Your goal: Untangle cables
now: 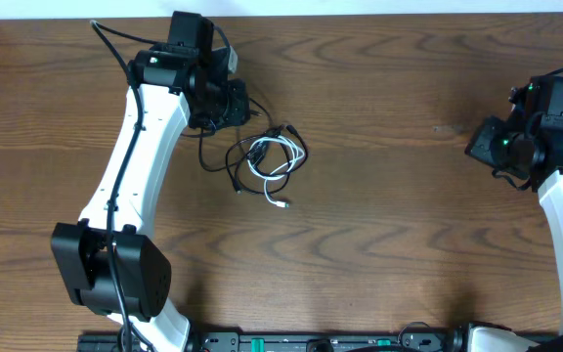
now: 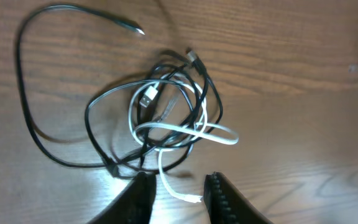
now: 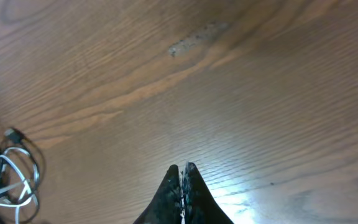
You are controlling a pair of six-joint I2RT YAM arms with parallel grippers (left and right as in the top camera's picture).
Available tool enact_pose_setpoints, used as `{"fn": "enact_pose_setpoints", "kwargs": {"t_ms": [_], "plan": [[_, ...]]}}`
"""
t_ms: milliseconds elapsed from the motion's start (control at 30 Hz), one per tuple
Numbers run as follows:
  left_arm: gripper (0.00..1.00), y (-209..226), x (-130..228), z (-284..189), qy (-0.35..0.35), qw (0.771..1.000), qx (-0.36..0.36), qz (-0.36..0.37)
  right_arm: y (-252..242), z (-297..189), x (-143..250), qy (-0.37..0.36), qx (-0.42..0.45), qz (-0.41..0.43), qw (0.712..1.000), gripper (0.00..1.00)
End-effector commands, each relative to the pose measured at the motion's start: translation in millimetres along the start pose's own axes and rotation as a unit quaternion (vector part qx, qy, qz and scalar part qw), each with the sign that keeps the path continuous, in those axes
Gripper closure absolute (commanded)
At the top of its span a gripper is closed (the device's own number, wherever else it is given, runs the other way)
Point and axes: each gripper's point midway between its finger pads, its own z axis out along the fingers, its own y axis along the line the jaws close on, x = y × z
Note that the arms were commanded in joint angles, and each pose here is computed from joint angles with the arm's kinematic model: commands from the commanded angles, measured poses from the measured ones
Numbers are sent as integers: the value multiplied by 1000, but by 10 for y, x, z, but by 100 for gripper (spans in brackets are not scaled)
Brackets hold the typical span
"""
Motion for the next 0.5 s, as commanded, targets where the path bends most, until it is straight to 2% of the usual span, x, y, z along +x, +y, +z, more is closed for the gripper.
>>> {"fn": "enact_pose_setpoints", "kwargs": {"t_ms": [0,100,167,233,300,467], "plan": [[60,-92,52,-55,0,999,-2,51,-45,-25,-40,-8,15,-14,1000,93],[51,-184,93,-27,5,995,1,96,-4,-24,-26,-4,4,-14,1000,78],[43,-219,109,-16,7,994,3,110,5,-24,-21,-3,1,-14,1000,62],[41,-257,132,0,9,991,4,133,2,-24,-15,-2,1,-14,1000,51],[40,-292,152,24,13,988,5,155,1,-24,-10,-1,2,-14,1000,46],[39,-299,244,235,47,974,6,223,4,-22,2,2,1,-14,1000,43]]}}
